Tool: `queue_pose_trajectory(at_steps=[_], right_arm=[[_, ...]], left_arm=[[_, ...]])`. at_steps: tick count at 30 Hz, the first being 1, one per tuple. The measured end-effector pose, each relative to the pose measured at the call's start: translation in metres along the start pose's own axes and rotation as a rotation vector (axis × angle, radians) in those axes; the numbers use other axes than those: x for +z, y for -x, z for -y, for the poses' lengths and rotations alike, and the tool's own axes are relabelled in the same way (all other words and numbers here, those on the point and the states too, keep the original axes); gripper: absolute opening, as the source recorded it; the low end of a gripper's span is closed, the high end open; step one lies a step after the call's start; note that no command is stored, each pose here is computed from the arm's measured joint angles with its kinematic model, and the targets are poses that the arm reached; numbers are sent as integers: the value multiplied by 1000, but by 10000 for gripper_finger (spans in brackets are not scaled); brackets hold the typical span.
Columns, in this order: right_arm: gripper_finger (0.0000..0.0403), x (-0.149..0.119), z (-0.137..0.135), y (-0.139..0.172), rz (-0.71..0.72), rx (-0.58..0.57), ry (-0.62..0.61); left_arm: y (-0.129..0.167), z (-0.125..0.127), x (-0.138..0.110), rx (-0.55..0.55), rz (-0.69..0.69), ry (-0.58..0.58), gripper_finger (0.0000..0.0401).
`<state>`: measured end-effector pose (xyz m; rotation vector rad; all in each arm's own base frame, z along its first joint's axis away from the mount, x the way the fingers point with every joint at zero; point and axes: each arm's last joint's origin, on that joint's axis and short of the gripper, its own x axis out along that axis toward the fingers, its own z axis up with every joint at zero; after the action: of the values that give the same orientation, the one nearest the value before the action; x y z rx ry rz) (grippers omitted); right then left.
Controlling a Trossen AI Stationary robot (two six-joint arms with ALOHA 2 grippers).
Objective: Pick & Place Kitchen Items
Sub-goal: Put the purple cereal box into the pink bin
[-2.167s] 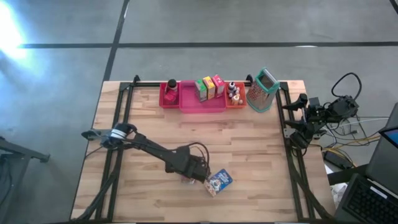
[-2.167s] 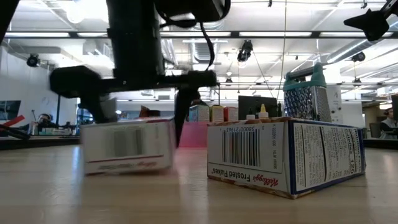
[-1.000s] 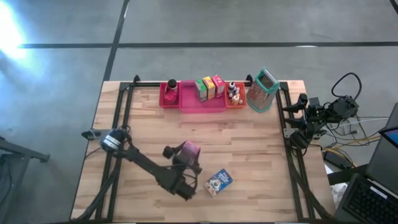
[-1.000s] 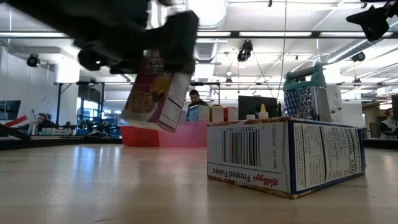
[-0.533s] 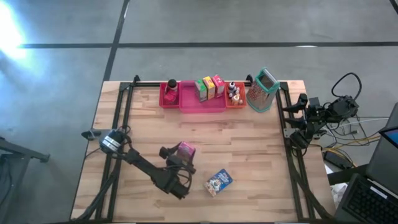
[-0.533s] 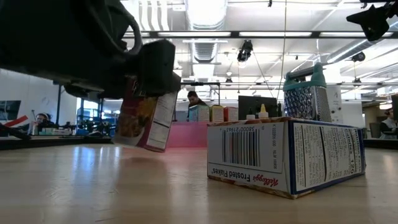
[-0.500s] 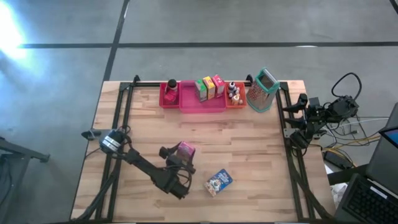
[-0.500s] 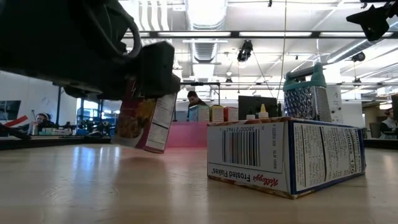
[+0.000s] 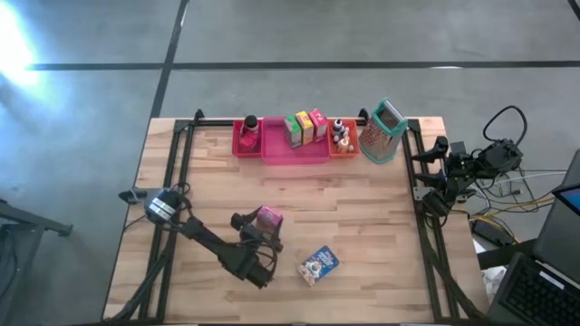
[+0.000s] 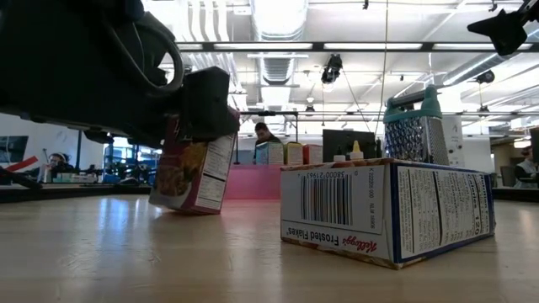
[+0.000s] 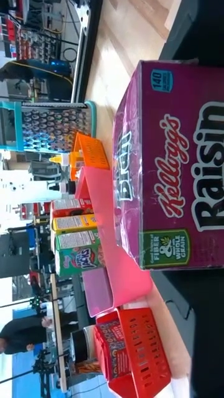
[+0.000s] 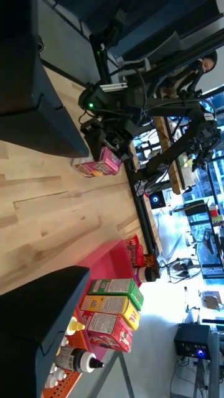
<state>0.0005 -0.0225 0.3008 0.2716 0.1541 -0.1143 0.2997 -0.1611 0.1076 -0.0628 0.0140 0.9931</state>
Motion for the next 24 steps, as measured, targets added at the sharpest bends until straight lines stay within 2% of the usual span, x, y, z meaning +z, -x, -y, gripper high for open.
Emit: queue_pose_trajectory(at_steps=[4, 10, 17, 24], right_arm=[[308, 0, 0, 0, 0, 0, 0], [329, 0, 0, 0, 0, 0, 0], [352, 0, 0, 0, 0, 0, 0], [360, 0, 0, 0, 0, 0, 0]], left_arm=[[2, 0, -1, -6, -11, -6, 395], [5, 1, -1, -15, -12, 9, 399], [13, 5, 2, -39, -8, -41, 399], [19, 9, 10, -55, 4, -27, 399]])
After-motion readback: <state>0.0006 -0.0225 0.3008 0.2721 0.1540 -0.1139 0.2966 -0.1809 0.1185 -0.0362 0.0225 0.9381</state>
